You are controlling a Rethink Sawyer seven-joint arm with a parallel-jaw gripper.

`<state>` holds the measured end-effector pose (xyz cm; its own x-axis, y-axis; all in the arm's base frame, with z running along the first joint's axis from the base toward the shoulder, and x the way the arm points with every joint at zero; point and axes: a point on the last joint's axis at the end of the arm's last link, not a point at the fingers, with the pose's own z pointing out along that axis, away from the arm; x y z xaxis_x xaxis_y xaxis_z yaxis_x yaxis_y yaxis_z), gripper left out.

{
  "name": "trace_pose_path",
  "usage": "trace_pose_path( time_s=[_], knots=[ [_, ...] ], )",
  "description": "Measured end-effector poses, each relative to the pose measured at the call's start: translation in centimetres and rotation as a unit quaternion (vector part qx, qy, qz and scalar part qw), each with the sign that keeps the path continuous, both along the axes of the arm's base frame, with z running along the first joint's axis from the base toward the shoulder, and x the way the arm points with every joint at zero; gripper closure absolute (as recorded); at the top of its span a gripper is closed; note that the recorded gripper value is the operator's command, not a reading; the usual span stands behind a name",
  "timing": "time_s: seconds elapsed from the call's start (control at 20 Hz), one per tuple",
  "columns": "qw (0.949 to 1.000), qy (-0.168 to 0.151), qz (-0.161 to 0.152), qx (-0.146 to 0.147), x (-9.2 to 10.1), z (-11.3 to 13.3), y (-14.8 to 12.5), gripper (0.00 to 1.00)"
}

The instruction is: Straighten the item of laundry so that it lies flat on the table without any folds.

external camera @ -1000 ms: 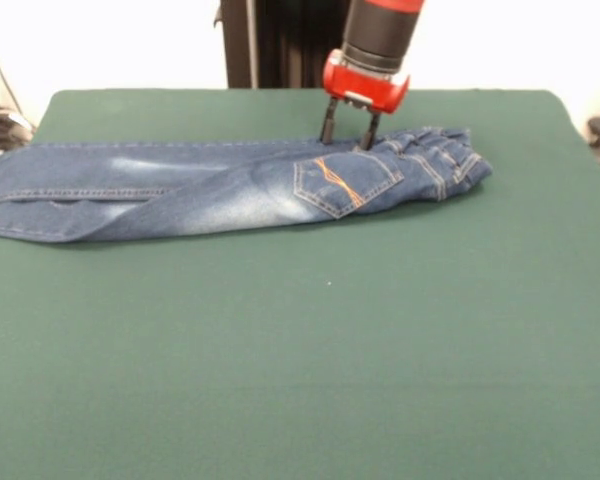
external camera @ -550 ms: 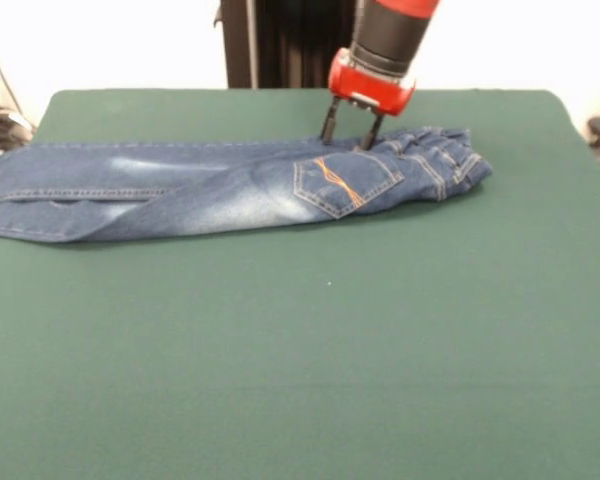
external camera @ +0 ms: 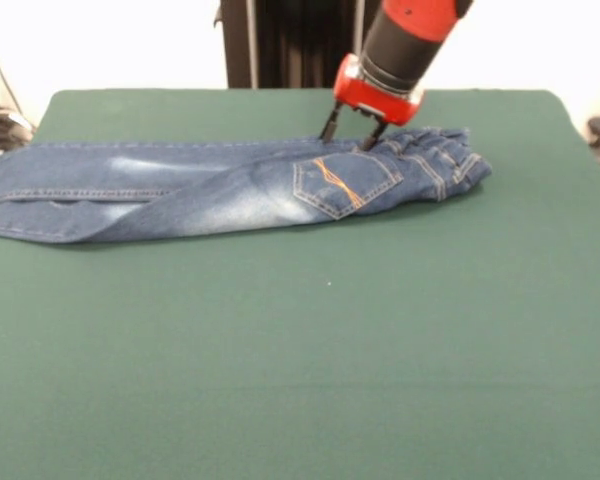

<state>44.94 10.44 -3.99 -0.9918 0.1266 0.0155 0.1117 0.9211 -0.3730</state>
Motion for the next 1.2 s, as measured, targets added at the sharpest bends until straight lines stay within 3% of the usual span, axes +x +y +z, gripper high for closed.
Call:
trace_pose_path(
  time_s=[0.35, 0.9, 1.0, 1.2],
  knots=[
    [0.9993, -0.003, 0.032, -0.018, -0.2, -0.1, 0.5, 0.00],
    [0.9988, -0.011, 0.040, -0.024, -0.1, 0.2, 0.6, 0.00],
    [0.9985, -0.020, 0.045, -0.024, 0.1, 0.2, 0.8, 0.00],
    [0.9955, -0.074, 0.057, -0.012, 1.9, 0.4, 1.2, 0.00]
  ],
)
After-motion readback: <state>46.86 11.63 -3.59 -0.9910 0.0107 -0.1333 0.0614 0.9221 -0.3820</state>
